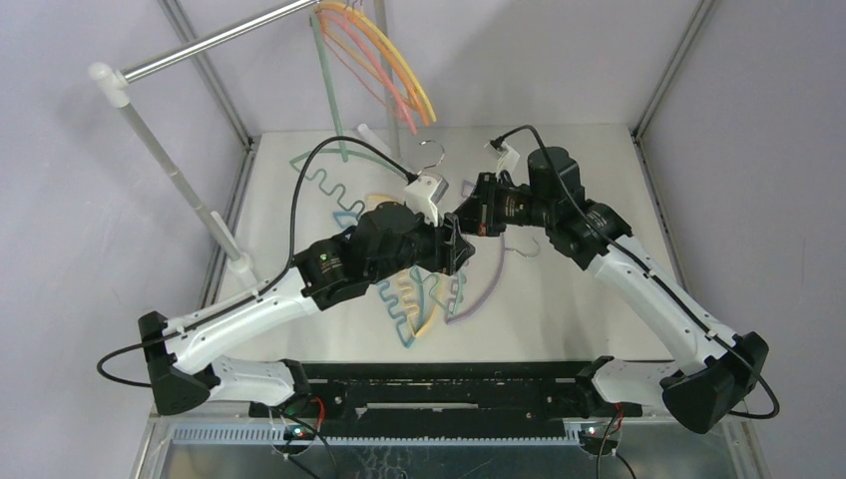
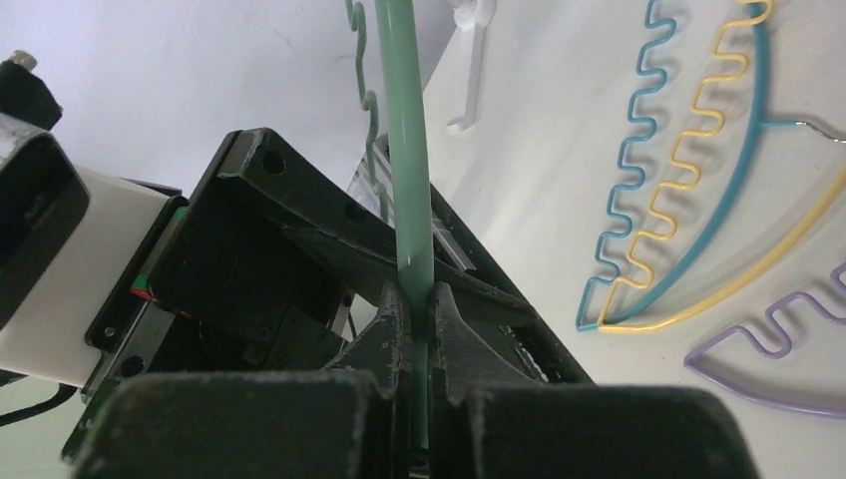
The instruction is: Organize the hangers
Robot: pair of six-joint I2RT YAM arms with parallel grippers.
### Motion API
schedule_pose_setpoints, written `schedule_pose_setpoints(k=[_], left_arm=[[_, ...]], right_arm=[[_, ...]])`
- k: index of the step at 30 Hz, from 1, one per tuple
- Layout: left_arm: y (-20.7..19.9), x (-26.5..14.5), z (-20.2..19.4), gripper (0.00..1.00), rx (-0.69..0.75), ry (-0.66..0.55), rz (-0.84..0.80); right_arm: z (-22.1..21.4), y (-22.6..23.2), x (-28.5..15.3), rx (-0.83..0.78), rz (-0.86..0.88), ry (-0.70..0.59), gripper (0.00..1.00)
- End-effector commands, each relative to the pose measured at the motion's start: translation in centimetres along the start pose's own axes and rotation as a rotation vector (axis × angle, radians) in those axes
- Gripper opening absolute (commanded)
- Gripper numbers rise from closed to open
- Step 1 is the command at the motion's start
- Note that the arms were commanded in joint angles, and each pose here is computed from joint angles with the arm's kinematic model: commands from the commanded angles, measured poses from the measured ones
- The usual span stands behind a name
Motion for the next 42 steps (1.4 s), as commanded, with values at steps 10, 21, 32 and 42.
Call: schedule_pose_setpoints(k=[10,21,32,42], left_arm=[[1.0,0.1,-2.3,0.1,0.026,0.1,0.042],[2.3,-2.3,-5.6,0.06,0.003,0.195,0.041],[3.5,-4.6,-6.3,0.01,-0.015,0.132,0.055],[4.1,-6.6,-5.2,0.0,-0.036,0.014,0.074]], right_arm=[[1.8,5.6,-2.0,-0.1,0.191,-0.127,0.0],[2.0,3.9,-2.7,-0.094,0.09,-0.151,0.38],[2.5,2.4,-2.6,-0.108,0.015,-0.155,0.72],[2.8,1.0,-2.6,-0.104,-0.029,-0.165,0.73]])
Point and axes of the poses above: each gripper's point midway between its finger pads, its own x axis out along the fingers, its own y axis along the line the jaws close on, z = x × y, the point moved 8 cm from there along -x, back along the fingers, and after that the axes turned 5 degrees about x, right-handed, at the moved point
